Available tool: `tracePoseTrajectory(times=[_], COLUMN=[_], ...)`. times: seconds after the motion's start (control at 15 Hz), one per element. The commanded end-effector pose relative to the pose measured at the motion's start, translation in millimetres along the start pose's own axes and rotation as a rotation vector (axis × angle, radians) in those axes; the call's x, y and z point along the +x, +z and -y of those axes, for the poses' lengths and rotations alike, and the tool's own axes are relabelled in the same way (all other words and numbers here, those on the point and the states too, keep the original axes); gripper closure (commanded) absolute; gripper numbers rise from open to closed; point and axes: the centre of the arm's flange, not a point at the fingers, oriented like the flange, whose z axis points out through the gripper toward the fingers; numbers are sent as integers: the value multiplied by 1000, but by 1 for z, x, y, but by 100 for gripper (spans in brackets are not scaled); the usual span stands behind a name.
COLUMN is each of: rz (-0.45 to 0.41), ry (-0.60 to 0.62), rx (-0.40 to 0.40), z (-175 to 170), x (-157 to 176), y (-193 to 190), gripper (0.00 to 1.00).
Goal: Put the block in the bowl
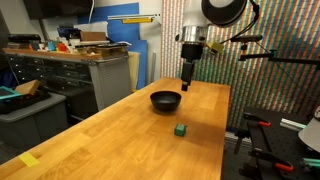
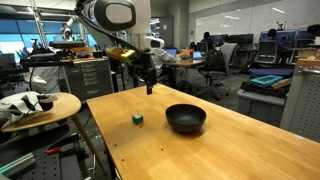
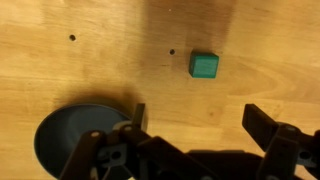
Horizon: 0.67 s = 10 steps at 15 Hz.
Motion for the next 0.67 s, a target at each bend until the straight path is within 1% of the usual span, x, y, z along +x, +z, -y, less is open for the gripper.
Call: tracePoseTrajectory(times=[0.0,0.2,0.6], rz=[0,-1,4], ry=[-12,-9,11], rx=[-8,-4,8], z=[16,25,33], x=[7,8,3], y=[39,66,105], gripper=[0,0,0])
